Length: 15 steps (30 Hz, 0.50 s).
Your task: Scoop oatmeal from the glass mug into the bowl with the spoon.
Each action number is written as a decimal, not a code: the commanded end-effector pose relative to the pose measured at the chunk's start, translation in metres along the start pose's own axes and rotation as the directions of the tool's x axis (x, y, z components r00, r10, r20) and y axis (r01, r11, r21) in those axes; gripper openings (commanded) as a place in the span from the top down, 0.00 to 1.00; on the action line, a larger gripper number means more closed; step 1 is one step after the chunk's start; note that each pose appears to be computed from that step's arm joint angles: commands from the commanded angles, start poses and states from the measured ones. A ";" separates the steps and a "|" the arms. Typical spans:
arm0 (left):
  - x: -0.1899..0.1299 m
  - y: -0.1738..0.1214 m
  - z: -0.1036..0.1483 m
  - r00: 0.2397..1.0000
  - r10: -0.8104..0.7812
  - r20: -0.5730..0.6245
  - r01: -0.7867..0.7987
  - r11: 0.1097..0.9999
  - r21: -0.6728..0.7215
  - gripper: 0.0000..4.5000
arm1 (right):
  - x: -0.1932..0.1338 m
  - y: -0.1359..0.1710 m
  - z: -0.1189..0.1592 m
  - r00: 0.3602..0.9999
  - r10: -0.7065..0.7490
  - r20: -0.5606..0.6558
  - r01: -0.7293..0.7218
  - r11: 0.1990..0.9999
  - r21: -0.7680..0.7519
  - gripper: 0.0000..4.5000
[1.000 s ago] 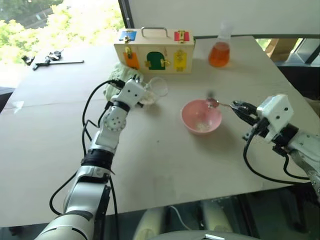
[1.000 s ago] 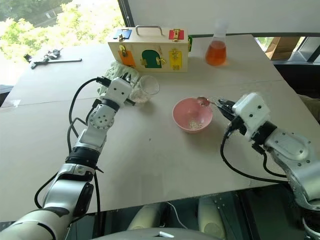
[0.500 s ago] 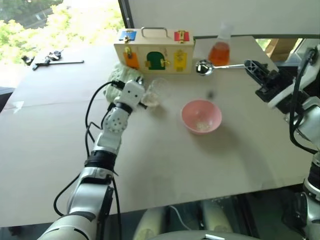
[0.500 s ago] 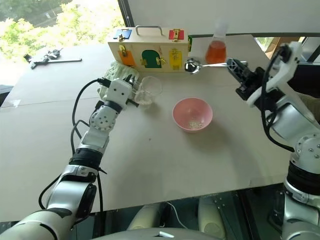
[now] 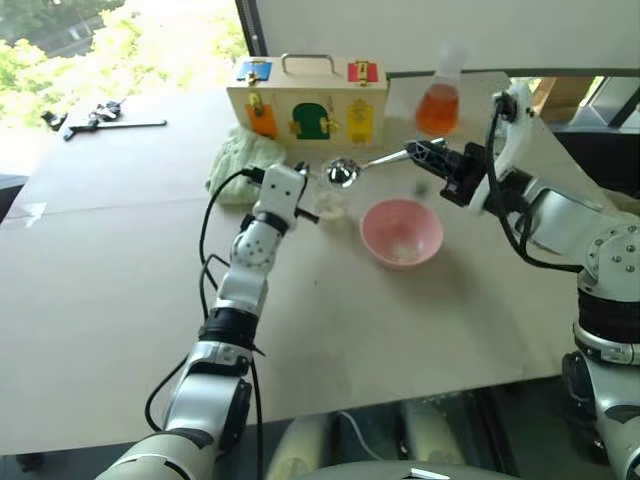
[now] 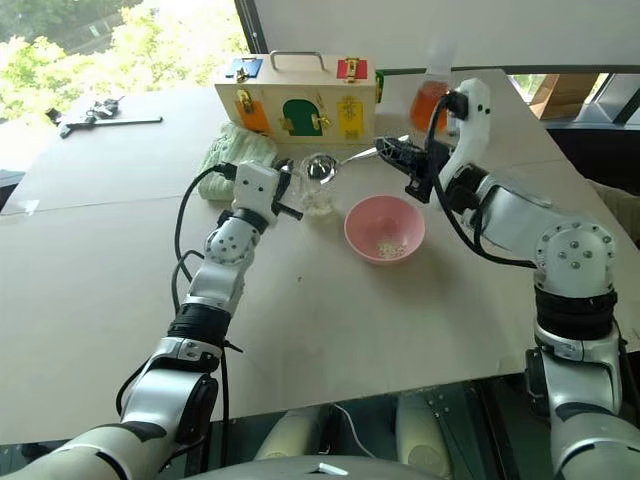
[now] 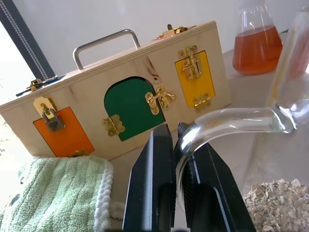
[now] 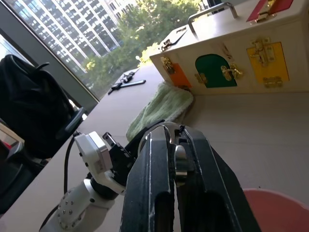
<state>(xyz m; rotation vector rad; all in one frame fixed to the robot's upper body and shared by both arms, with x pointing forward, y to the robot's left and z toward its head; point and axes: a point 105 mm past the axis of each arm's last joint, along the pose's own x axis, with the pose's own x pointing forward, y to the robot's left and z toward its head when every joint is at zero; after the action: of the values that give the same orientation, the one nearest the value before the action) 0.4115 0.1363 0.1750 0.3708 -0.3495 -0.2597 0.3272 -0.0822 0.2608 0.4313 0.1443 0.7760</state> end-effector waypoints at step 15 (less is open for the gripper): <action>0.005 -0.001 0.021 0.997 0.037 0.066 -0.033 0.998 -0.057 1.00 | 0.019 0.008 0.027 0.997 0.014 0.082 -0.007 0.996 -0.086 0.02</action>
<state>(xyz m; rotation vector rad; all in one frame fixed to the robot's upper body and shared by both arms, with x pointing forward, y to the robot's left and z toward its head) 0.4122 0.1255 0.1699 0.3258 -0.3265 -0.2679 0.3452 -0.0731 0.2736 0.3830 0.0966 0.7492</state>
